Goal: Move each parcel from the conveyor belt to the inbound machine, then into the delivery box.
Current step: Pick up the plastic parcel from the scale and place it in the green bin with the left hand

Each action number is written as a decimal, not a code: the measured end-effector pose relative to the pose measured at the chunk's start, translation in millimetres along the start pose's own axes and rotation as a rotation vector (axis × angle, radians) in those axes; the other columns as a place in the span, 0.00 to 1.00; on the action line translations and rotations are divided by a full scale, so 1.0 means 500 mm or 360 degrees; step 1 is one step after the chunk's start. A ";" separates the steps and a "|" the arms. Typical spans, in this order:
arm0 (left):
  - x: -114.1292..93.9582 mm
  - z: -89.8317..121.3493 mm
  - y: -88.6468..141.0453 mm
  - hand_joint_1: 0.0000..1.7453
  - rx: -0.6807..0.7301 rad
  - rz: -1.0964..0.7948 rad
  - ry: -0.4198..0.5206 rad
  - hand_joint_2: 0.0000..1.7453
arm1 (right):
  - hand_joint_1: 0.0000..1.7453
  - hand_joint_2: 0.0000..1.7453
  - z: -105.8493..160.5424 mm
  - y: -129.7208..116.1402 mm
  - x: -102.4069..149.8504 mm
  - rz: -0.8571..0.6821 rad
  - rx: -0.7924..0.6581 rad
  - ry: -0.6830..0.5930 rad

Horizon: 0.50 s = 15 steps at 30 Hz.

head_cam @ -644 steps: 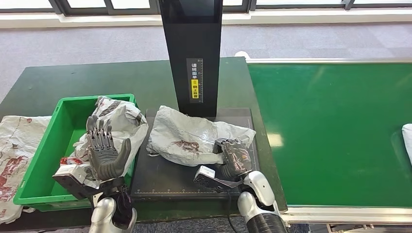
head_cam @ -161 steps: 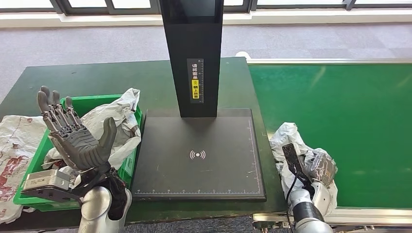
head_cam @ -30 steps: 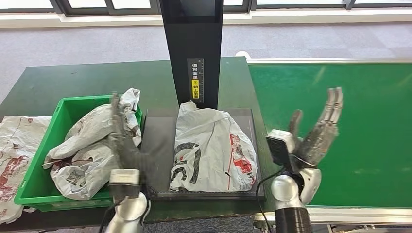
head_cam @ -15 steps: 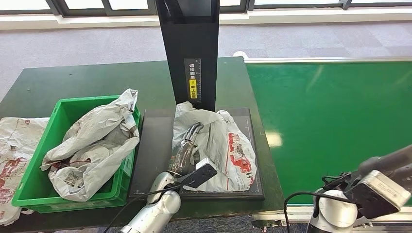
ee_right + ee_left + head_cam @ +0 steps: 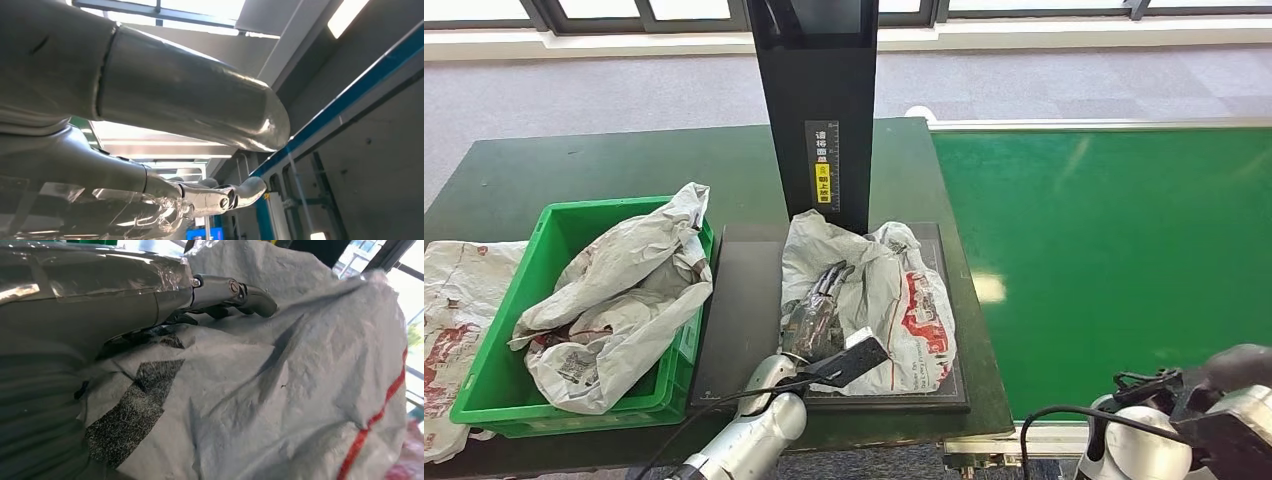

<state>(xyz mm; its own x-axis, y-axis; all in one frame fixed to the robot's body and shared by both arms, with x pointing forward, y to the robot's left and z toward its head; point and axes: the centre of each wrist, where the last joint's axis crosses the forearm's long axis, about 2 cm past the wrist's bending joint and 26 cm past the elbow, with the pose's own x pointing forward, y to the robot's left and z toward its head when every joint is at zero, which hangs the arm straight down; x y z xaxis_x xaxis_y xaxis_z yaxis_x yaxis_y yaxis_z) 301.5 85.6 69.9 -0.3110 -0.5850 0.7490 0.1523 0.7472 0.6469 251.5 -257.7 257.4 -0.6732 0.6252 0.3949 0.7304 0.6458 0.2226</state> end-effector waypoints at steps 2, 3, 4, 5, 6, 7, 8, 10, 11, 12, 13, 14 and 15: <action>0.004 -0.001 -0.007 1.00 -0.0064 -0.0064 0.0008 1.00 | 0.00 0.00 -0.003 -0.003 0.001 0.0000 -0.0014 -0.0004; 0.006 -0.001 -0.011 1.00 -0.0091 -0.0092 0.0009 1.00 | 0.00 0.00 -0.004 -0.005 0.001 0.0002 -0.0019 -0.0005; 0.008 -0.001 -0.014 1.00 -0.0111 -0.0115 0.0013 1.00 | 0.00 0.00 -0.005 -0.006 0.001 0.0004 -0.0022 -0.0006; 0.009 0.000 -0.016 1.00 -0.0125 -0.0131 0.0016 1.00 | 0.00 0.00 -0.006 -0.008 0.000 0.0006 -0.0025 -0.0007; 0.009 0.001 -0.018 1.00 -0.0134 -0.0145 0.0019 1.00 | 0.00 0.00 -0.006 -0.008 0.000 0.0008 -0.0027 -0.0008; 0.010 0.001 -0.020 1.00 -0.0138 -0.0156 0.0022 1.00 | 0.00 0.00 -0.007 -0.009 0.000 0.0010 -0.0029 -0.0009; 0.010 0.002 -0.021 1.00 -0.0141 -0.0164 0.0023 1.00 | 0.00 0.00 -0.007 -0.010 0.000 0.0011 -0.0030 -0.0010; 0.009 0.003 -0.022 1.00 -0.0145 -0.0179 0.0026 1.00 | 0.00 0.00 -0.008 -0.011 0.000 0.0013 -0.0032 -0.0012; 0.009 0.003 -0.022 1.00 -0.0146 -0.0184 0.0026 1.00 | 0.00 0.00 -0.008 -0.011 0.000 0.0014 -0.0032 -0.0012; 0.009 0.003 -0.022 1.00 -0.0147 -0.0189 0.0026 1.00 | 0.00 0.00 -0.008 -0.011 0.000 0.0015 -0.0032 -0.0013; 0.009 0.003 -0.022 1.00 -0.0149 -0.0193 0.0027 1.00 | 0.00 0.00 -0.008 -0.011 0.000 0.0016 -0.0032 -0.0014; 0.009 0.003 -0.023 1.00 -0.0151 -0.0198 0.0027 1.00 | 0.00 0.00 -0.008 -0.011 0.000 0.0017 -0.0031 -0.0015; 0.009 0.003 -0.023 1.00 -0.0155 -0.0204 0.0028 1.00 | 0.00 0.00 -0.008 -0.011 0.000 0.0018 -0.0030 -0.0017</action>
<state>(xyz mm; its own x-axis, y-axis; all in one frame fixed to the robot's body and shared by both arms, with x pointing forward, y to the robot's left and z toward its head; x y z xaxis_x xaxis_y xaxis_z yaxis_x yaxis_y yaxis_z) 297.2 74.9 65.6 -0.3173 -0.6798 0.6612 0.2028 0.6325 0.7476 247.7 -263.0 259.8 -0.6658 0.6372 0.3882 0.7401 0.6303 0.2346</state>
